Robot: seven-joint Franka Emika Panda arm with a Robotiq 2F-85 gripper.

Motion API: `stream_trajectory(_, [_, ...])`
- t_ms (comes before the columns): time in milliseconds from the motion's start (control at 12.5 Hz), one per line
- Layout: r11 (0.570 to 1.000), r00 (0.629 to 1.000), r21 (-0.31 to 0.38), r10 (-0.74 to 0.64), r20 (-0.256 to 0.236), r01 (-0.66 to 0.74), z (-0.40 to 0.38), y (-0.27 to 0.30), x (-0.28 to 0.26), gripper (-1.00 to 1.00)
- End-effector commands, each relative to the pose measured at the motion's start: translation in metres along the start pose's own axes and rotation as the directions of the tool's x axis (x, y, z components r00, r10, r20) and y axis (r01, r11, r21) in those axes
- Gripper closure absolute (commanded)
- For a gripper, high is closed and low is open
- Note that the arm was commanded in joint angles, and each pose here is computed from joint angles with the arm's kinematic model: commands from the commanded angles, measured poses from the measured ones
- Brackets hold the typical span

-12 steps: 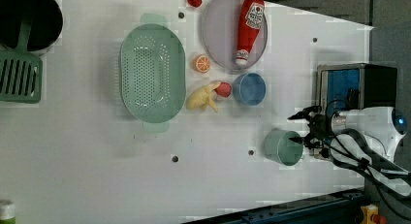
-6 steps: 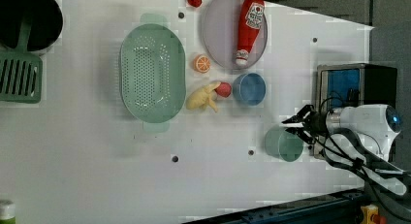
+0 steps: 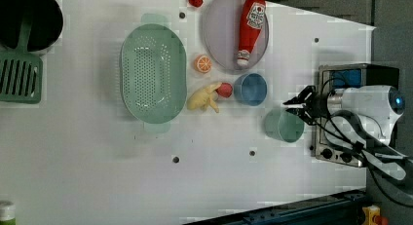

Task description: Drag mug forwards.

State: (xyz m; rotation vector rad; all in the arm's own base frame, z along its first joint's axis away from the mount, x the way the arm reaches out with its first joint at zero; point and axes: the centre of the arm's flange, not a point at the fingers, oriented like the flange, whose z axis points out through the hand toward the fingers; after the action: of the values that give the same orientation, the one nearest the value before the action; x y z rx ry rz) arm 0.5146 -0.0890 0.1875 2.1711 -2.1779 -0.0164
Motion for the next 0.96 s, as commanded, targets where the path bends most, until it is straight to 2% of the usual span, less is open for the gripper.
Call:
stream_trajectory(80, [0.999,0.999,0.015,0.036,-0.013,-0.036,-0.008,-0.035,0.018,0.65])
stream_trajectory(240, [0.999,0.999,0.011,0.034,-0.017,-0.034,-0.013,-0.054,0.020,0.65])
stream_trajectory(960, [0.994,0.999,0.113,0.016,-0.049,-0.010,-0.018,-0.135,0.023,0.65])
